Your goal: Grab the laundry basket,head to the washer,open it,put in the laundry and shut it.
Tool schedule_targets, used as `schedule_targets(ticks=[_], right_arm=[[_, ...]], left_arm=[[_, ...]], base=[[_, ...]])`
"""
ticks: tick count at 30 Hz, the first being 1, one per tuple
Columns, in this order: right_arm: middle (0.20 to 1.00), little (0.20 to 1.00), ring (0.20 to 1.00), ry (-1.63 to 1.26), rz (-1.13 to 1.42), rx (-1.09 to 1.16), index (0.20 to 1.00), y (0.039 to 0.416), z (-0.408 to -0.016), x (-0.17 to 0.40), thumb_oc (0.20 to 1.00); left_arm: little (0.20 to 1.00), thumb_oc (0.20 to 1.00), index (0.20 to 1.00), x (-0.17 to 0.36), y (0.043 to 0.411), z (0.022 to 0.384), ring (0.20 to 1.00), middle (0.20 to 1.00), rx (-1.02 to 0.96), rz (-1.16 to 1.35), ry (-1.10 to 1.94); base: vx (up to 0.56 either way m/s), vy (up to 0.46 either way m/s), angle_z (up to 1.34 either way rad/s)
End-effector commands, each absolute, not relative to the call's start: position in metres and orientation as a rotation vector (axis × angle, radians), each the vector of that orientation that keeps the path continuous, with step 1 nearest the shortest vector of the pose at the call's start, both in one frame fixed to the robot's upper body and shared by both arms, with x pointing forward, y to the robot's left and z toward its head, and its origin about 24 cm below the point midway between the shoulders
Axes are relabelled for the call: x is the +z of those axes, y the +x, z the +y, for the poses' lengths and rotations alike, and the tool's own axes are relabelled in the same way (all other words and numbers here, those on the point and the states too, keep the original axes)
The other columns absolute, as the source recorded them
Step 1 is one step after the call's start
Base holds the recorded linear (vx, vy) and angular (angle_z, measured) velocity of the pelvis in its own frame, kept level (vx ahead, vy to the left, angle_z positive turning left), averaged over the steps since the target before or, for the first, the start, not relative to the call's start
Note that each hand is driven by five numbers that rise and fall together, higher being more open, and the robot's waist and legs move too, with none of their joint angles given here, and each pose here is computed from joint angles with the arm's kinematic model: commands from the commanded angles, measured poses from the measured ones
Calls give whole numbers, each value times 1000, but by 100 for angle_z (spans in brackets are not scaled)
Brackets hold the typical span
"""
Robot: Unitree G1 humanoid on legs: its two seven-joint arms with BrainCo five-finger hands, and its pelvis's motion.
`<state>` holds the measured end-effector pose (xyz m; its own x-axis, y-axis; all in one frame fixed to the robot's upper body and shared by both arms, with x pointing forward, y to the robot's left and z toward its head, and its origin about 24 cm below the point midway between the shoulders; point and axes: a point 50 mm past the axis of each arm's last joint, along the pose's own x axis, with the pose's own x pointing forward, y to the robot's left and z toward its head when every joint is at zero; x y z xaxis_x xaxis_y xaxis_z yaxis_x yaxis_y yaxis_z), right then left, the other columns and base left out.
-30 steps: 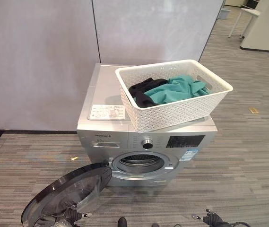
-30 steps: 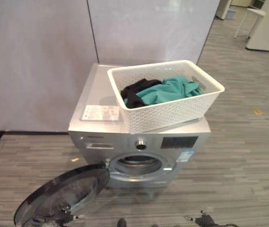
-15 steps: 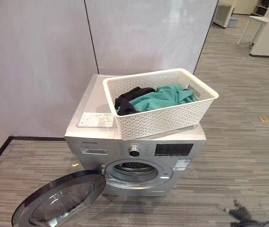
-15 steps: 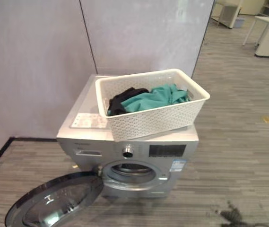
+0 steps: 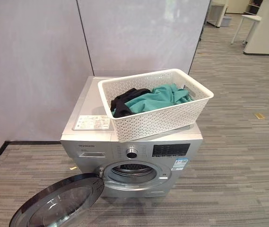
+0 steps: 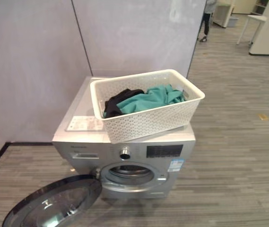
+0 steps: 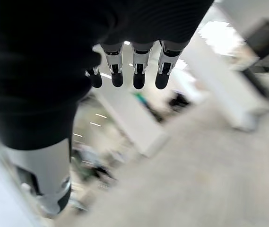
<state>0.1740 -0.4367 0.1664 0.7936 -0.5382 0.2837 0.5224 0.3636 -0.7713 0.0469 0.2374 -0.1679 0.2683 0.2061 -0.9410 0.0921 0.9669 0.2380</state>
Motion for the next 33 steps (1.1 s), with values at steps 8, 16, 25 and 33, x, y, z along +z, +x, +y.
schedule_targets(ticks=[8, 16, 25, 33], right_arm=[[1000, 1000, 1000, -1179, -463, -440, 1000, 233, -373, 273, 1000], [1000, 1000, 1000, -1338, -318, -300, 1000, 292, -357, 296, 1000], [1000, 1000, 1000, -1541, 74, -97, 1000, 339, -347, 305, 1000], [1000, 1000, 1000, -1615, 74, 49, 1000, 347, -317, 307, 1000]], left_arm=[[1000, 1000, 1000, -163, 43, 259, 1000, 1000, 69, 1333, 328], [1000, 1000, 1000, -163, 28, 263, 1000, 1000, 37, 1381, 339], [1000, 1000, 1000, -164, 34, 257, 1000, 1000, -6, 1373, 296], [1000, 1000, 1000, -165, 44, 252, 1000, 1000, 15, 1344, 253]], base=[[19, 26, 5], [17, 44, 18], [27, 40, 10], [16, 26, -8]])
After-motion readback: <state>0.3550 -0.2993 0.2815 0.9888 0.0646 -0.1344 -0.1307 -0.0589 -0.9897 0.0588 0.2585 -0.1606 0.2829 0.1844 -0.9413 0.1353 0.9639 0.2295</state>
